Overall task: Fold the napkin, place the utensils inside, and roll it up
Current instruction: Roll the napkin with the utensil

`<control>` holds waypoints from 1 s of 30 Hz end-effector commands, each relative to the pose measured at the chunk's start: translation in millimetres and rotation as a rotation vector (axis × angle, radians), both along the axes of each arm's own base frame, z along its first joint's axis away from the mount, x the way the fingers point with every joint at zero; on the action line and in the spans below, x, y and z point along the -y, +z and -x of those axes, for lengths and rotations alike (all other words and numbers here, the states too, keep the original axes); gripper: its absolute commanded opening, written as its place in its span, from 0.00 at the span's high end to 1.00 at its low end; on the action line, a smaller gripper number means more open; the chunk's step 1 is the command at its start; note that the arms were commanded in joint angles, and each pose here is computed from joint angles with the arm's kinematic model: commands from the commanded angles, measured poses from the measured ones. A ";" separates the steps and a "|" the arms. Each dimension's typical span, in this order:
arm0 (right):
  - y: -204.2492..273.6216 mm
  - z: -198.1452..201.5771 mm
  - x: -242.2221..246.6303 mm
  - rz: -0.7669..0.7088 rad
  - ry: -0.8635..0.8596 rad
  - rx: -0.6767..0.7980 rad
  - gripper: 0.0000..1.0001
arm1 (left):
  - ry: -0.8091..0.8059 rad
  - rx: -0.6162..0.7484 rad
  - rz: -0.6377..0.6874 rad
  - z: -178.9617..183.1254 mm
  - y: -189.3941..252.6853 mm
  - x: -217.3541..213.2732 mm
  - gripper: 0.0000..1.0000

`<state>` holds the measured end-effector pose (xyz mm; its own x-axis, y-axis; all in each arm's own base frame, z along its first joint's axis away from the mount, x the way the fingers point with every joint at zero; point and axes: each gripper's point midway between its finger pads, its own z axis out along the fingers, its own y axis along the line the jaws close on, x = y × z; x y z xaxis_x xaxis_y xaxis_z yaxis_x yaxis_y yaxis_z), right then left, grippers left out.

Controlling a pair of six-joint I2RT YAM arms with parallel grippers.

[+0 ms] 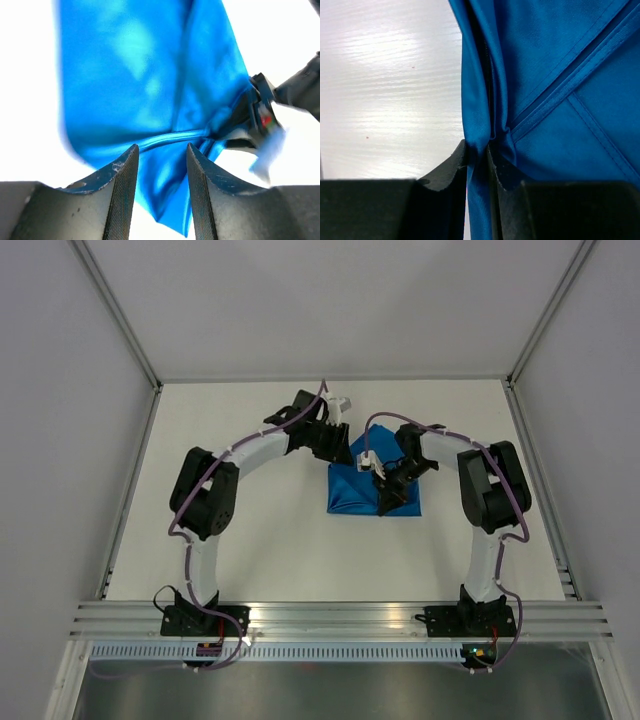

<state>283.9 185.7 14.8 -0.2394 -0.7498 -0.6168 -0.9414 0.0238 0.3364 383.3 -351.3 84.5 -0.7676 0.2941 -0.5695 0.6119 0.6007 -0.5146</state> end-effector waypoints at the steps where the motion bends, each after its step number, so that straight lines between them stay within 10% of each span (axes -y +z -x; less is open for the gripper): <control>1: -17.9 32.7 26.3 0.072 0.039 -0.200 0.78 | 0.236 0.185 0.038 -32.7 59.6 -20.6 0.51; 11: -24.8 26.1 31.8 0.097 0.014 -0.318 0.78 | 0.413 0.538 -0.052 -10.1 94.4 -77.5 0.50; 20: -28.0 16.5 33.7 0.083 -0.021 -0.374 0.77 | 0.024 0.989 -0.243 82.3 82.5 -3.1 0.44; 30: -31.1 13.6 33.0 0.076 -0.036 -0.397 0.77 | -0.334 1.113 -0.387 143.2 7.4 61.0 0.41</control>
